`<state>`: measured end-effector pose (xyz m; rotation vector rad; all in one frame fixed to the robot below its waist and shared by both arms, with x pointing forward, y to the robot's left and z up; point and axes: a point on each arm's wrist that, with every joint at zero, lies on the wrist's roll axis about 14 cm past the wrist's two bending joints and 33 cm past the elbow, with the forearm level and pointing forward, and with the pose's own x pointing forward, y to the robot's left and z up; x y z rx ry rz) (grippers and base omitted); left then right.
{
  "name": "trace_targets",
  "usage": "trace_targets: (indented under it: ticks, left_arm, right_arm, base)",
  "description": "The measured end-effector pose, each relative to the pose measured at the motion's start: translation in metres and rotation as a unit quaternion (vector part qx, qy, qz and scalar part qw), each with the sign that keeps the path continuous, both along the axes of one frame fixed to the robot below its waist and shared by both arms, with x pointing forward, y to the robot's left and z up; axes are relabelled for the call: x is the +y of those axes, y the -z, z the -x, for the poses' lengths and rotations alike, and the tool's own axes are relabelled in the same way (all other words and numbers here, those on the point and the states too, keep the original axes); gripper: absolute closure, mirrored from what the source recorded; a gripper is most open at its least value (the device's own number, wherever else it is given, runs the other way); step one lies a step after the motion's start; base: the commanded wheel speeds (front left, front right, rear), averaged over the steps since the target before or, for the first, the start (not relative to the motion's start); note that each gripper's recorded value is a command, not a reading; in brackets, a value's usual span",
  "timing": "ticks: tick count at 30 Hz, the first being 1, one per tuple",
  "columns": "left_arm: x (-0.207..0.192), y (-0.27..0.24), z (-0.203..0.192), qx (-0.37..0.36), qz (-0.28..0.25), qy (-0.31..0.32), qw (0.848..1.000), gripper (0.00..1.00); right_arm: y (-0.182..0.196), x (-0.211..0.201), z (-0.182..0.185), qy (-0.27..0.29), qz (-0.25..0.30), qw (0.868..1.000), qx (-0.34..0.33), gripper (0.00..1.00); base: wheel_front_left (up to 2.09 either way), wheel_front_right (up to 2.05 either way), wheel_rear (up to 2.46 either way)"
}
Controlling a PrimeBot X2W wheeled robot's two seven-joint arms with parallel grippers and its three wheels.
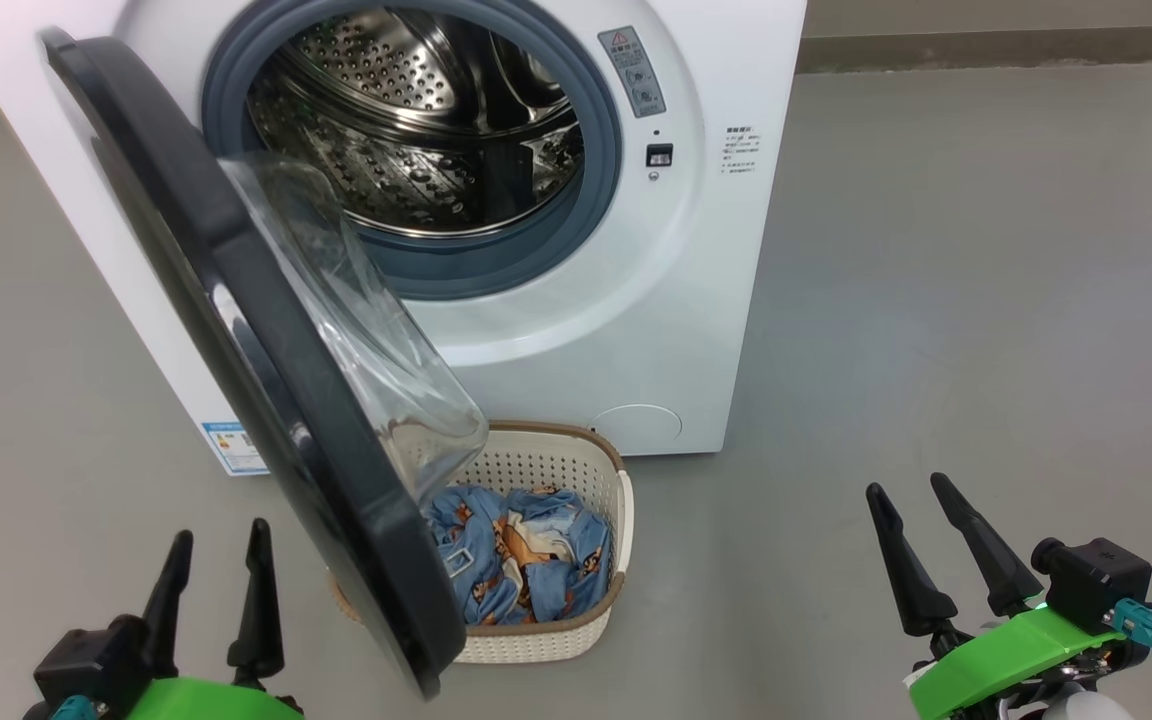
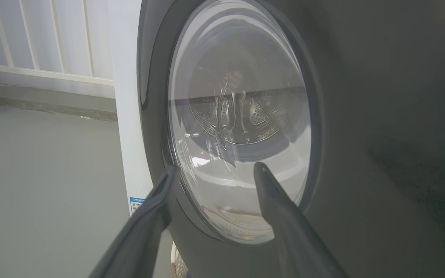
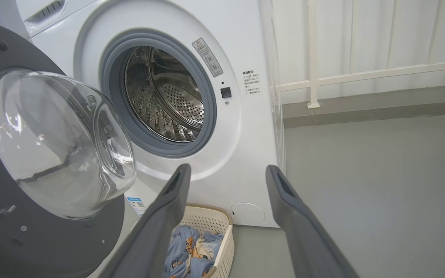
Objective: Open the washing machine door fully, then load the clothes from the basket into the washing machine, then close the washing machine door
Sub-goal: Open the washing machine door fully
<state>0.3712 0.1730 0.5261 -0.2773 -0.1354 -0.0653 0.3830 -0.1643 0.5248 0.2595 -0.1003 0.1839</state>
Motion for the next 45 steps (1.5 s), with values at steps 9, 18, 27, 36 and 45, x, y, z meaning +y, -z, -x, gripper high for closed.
trace_targets:
  ticks: [9, 18, 27, 36, 45]
  left_arm:
    - [-0.001, -0.003, 0.0, -0.005, 0.001, 0.003, 1.0, 1.0]
    - [-0.007, -0.043, 0.0, -0.068, 0.005, 0.011, 0.998, 1.0]
    - [-0.021, -0.107, 0.011, -0.169, 0.01, 0.032, 0.985, 1.0]
    - [-0.055, -0.164, 0.038, -0.262, 0.021, 0.088, 0.961, 1.0]
    - [-0.114, -0.131, 0.037, -0.182, 0.035, 0.188, 0.965, 1.0]
  right_arm:
    - [0.002, 0.0, -0.001, 0.0, 0.001, 1.0, 0.002, 0.0]
    - [0.002, 0.002, -0.002, -0.001, -0.002, 1.0, 0.003, 0.0]
    - [0.003, 0.005, -0.002, -0.003, -0.004, 1.0, 0.005, 0.0]
    - [0.005, 0.009, -0.002, -0.006, -0.009, 1.0, 0.007, 0.0]
    - [0.009, 0.013, 0.0, -0.008, -0.015, 1.0, 0.014, 0.0]
  base:
    - [0.0, 0.0, 0.0]
    - [0.0, 0.0, 0.0]
    - [0.0, 0.0, 0.0]
    - [0.0, 0.0, 0.0]
    - [0.0, 0.0, 0.0]
